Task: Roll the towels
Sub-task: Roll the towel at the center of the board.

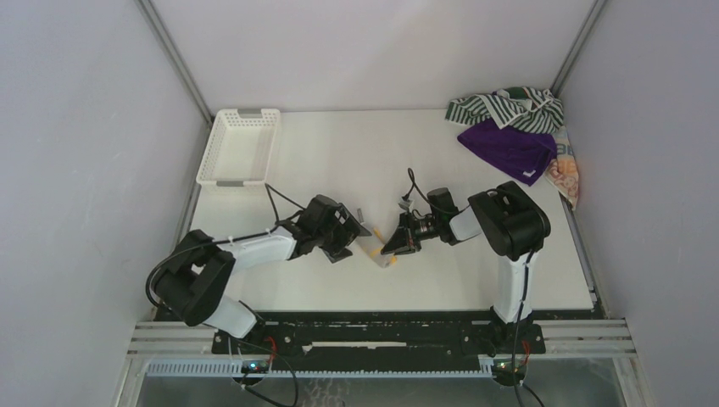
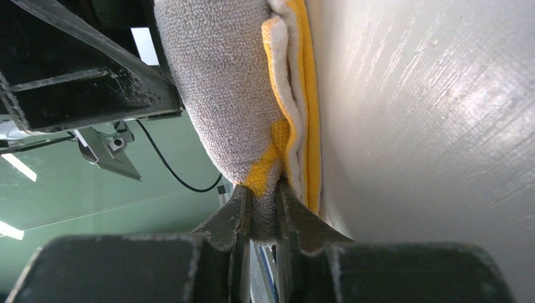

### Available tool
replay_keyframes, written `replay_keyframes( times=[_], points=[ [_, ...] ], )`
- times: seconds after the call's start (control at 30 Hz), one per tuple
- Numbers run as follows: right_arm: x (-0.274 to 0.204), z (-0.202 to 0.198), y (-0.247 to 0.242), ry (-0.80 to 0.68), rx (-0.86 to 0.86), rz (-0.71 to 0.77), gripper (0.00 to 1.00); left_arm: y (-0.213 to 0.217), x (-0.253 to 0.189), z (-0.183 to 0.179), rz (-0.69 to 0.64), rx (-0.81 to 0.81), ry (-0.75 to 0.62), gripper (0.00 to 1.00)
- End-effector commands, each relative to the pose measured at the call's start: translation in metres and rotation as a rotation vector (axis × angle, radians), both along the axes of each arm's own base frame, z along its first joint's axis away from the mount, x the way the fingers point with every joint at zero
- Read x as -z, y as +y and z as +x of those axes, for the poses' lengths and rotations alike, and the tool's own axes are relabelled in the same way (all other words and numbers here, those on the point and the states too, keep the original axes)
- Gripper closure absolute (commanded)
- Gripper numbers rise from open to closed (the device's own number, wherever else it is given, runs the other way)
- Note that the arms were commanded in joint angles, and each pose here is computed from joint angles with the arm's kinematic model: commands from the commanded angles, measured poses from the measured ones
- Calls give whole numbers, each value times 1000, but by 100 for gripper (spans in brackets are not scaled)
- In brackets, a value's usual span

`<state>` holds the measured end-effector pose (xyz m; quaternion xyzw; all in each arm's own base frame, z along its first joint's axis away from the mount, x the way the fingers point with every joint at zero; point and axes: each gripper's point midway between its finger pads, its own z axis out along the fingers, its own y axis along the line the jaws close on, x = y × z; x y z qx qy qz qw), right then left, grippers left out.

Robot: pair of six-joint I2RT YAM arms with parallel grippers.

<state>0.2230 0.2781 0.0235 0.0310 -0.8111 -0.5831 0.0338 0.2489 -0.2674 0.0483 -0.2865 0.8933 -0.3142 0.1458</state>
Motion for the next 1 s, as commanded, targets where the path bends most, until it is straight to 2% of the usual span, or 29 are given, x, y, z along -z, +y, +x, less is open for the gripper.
replay_keyframes(
  times=[0.0, 0.13, 0.5, 0.77, 0.97],
  points=[
    [56, -22, -18, 154, 81, -218, 89, -11, 0, 3, -52, -32, -6, 18],
    [56, -21, -17, 172, 91, -218, 89, -13, 4, 5, -71, -57, -17, 21],
    [57, -23, -11, 182, 91, -216, 88, -31, 20, 3, -44, -25, 13, 37],
    [56, -26, -3, 168, 64, -225, 83, -44, 27, 3, -12, -6, 20, 38],
    [48, -21, 0, 132, 66, -225, 81, -44, 37, -4, 32, 8, 51, 47]
  ],
)
